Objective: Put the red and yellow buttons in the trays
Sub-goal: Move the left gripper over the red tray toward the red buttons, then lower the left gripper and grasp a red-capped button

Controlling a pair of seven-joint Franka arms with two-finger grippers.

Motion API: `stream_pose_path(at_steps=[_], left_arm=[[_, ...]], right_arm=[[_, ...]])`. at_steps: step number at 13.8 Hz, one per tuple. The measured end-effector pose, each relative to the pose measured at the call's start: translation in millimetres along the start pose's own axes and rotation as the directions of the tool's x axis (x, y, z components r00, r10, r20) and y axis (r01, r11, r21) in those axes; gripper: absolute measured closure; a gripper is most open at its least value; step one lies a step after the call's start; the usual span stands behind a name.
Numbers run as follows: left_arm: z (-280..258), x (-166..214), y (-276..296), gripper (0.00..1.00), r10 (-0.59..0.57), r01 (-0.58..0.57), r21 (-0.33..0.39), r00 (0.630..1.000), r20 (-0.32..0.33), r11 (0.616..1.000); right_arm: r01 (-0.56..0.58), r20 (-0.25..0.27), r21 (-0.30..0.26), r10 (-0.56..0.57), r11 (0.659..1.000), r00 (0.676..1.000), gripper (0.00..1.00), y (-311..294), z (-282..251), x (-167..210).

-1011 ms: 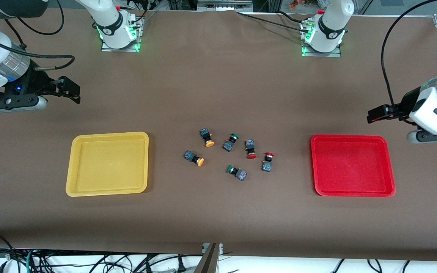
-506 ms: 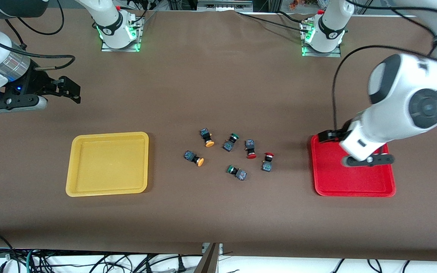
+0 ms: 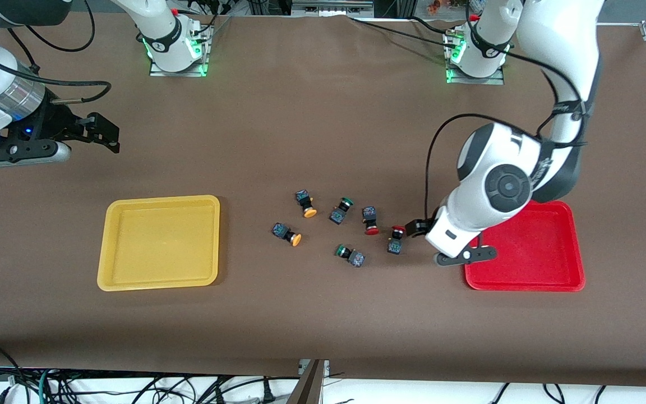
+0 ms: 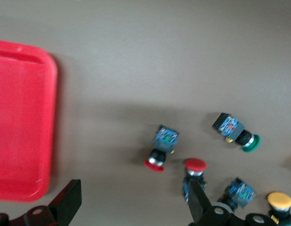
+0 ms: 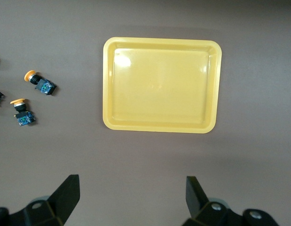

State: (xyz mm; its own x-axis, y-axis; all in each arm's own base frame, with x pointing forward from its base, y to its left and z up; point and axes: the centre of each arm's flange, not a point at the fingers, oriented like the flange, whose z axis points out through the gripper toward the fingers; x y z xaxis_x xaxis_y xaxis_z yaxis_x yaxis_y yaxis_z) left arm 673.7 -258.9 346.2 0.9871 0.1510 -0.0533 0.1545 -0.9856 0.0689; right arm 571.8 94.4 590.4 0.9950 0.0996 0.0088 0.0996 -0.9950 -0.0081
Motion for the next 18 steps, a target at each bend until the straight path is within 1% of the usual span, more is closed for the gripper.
stream_pose_path(at_steps=[3, 6, 12, 15, 18], left_arm=[[42, -13, 39, 0.00, -0.016, 0.016, -0.015, 1.000, -0.014, 1.000], [81, -31, 68, 0.00, -0.012, 0.012, -0.008, 1.000, 0.002, 1.000], [134, -57, 89, 0.00, 0.016, -0.018, 0.044, 0.998, 0.059, 0.999], [149, -71, 103, 0.00, -0.001, -0.003, 0.062, 0.998, 0.069, 0.998], [157, -75, 105, 0.00, 0.004, -0.009, 0.076, 0.997, 0.073, 0.997]], right_arm=[[0.000, -0.001, 0.000, 0.000, 1.000, 1.000, 0.00, 0, 0, 0], [0.000, -0.014, 0.001, 0.000, 1.000, 1.000, 0.00, 0, -1, 1], [0.000, -0.018, 0.002, 0.000, 1.000, 1.000, 0.00, 0, -2, 2], [0.000, -0.018, 0.002, 0.000, 1.000, 1.000, 0.00, 0, -2, 2], [0.000, -0.018, 0.002, 0.000, 1.000, 1.000, 0.00, 0, -2, 2]])
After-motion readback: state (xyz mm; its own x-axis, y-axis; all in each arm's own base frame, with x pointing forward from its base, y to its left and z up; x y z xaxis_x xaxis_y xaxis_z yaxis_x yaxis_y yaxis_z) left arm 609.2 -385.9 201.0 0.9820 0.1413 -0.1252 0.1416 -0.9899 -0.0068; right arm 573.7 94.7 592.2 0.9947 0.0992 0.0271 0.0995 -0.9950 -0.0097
